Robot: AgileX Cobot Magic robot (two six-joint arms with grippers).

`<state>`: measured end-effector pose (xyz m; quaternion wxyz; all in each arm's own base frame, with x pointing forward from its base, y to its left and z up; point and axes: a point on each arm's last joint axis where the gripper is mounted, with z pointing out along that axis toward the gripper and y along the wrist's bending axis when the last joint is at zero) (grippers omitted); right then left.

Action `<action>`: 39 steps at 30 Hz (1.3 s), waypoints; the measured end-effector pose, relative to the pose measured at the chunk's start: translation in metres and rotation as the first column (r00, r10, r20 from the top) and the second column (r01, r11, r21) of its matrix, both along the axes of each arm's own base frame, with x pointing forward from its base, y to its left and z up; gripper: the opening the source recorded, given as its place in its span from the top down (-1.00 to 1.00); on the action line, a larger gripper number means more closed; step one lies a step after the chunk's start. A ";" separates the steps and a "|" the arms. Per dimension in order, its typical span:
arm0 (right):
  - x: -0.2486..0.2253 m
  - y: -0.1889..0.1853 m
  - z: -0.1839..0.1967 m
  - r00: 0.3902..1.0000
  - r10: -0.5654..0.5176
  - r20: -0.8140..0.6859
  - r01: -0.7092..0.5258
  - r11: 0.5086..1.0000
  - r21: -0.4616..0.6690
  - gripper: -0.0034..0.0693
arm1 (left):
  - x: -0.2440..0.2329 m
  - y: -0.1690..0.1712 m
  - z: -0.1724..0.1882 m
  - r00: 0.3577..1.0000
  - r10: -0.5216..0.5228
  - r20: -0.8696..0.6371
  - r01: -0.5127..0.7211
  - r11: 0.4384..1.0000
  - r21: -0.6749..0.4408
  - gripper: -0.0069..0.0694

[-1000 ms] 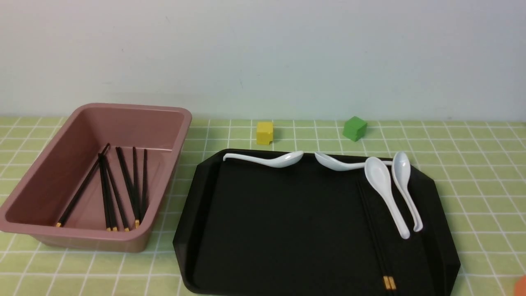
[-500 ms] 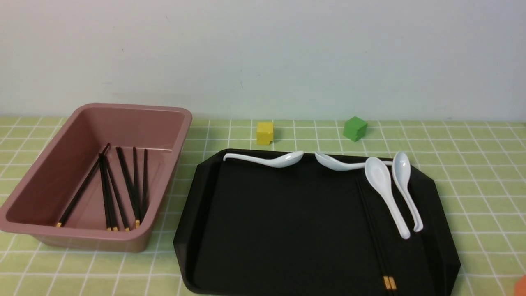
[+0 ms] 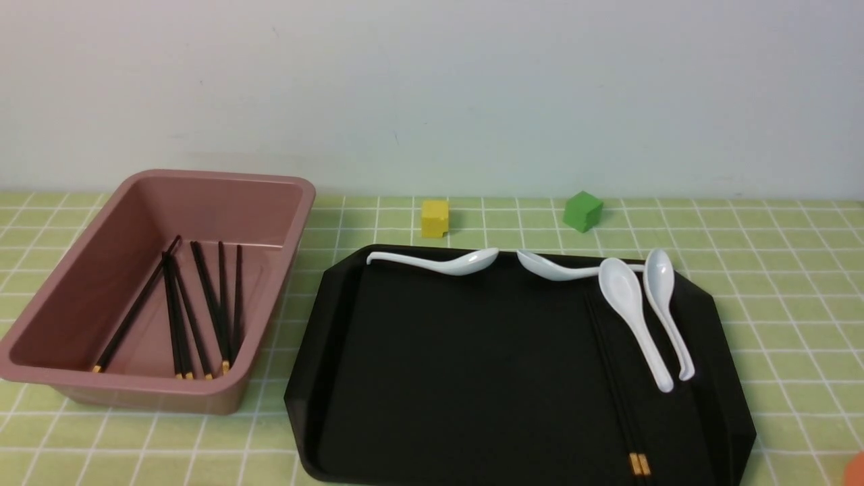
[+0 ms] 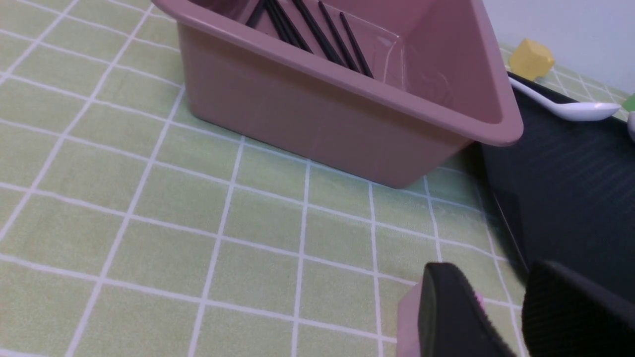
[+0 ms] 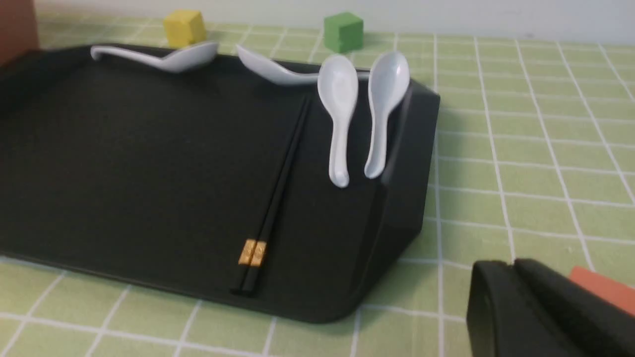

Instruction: On green tablecloth take chopsticks from black tray and put them in box.

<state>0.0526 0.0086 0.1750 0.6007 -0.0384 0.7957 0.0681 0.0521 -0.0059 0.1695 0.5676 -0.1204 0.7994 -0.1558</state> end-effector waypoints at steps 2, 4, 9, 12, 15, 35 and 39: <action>0.000 0.000 0.000 1.000 0.000 -0.007 0.000 1.000 -0.001 0.73 | 0.000 0.000 0.000 1.000 0.000 0.000 0.000 1.000 0.000 0.20; 0.000 0.000 0.000 1.000 0.000 -0.010 0.000 1.000 -0.002 0.72 | 0.000 0.000 0.000 1.000 0.000 0.000 0.000 1.000 0.000 0.20; 0.000 0.000 0.000 1.000 0.000 -0.012 0.000 1.000 -0.002 0.70 | 0.000 0.000 0.000 1.000 0.000 0.000 0.000 1.000 0.000 0.20; 0.000 0.000 0.000 1.000 0.000 -0.012 0.000 1.000 -0.002 0.68 | 0.000 0.000 0.000 1.000 0.000 0.000 0.000 1.000 0.000 0.19; 0.000 0.000 0.000 1.000 0.000 -0.011 0.000 1.000 -0.002 0.67 | 0.000 0.000 0.000 1.000 0.000 0.000 0.000 1.000 0.000 0.19; -0.001 0.000 0.000 1.000 0.000 -0.014 0.000 1.000 -0.002 0.60 | 0.000 0.000 0.000 1.000 0.000 0.000 0.000 1.000 0.000 0.19; -0.001 0.000 0.000 1.000 0.000 -0.014 0.000 1.000 -0.002 0.59 | 0.000 0.000 0.000 1.000 0.000 0.000 0.000 1.000 0.000 0.19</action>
